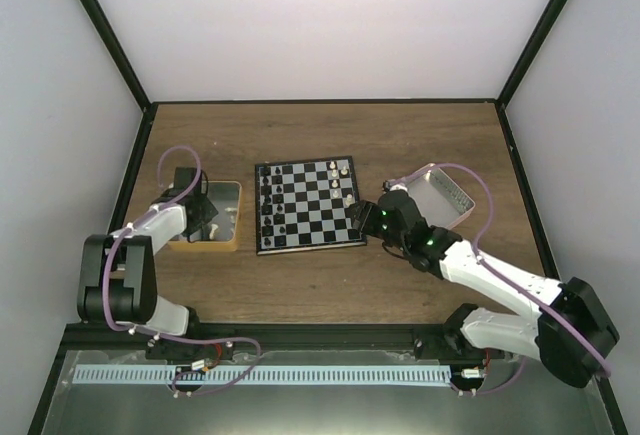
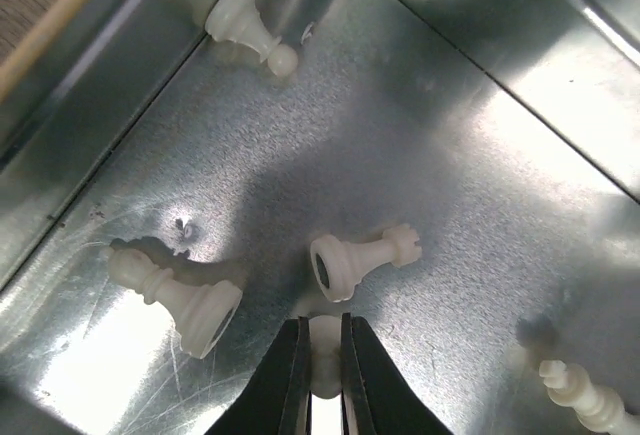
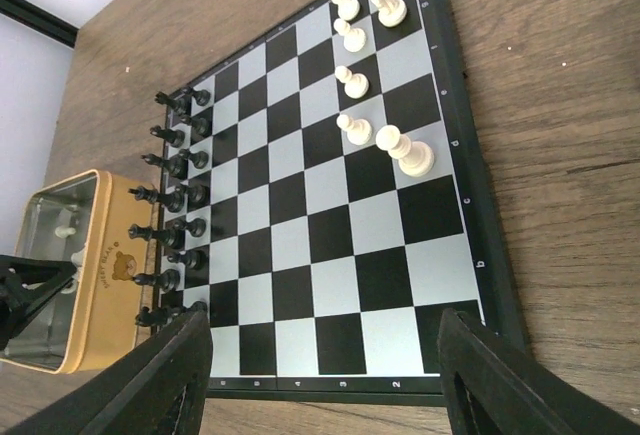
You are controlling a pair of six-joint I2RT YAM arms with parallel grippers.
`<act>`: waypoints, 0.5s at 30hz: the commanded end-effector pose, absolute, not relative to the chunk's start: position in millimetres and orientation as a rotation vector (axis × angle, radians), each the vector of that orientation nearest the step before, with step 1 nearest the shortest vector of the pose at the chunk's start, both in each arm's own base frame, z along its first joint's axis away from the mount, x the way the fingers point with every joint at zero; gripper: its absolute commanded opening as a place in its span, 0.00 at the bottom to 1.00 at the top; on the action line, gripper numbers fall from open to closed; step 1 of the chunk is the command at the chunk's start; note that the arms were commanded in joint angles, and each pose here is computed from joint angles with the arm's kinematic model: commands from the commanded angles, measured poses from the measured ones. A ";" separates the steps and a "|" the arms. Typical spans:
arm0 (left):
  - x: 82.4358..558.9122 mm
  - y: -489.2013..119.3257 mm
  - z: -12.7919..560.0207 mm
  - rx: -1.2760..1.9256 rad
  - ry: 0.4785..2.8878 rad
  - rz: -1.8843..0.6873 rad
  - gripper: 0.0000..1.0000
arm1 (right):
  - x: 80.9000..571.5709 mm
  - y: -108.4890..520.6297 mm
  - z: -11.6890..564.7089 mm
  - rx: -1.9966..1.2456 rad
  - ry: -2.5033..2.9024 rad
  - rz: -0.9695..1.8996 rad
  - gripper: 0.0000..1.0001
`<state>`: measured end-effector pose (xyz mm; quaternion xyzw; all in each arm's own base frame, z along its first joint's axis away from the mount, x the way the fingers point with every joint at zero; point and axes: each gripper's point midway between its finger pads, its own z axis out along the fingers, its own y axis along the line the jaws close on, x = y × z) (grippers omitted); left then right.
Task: Set up the chess pieces on the board
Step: Pick up the chess piece from the storage box, then place the chess piece on the chessboard.
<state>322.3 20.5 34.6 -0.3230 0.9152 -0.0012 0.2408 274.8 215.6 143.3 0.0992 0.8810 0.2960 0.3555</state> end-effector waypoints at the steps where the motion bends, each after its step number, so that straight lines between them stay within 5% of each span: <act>1: 332.3 20.0 61.4 -0.820 2.450 -0.030 0.04 | 279.6 213.3 171.7 0.257 2.198 0.791 0.63; 8: 321.7 -24.8 109.7 -0.648 2.427 -0.191 0.04 | 265.8 201.1 188.9 0.253 2.137 0.834 0.64; 15: 308.9 -136.3 156.5 -0.285 2.443 -0.428 0.04 | 243.8 176.3 192.5 0.271 2.106 0.828 0.64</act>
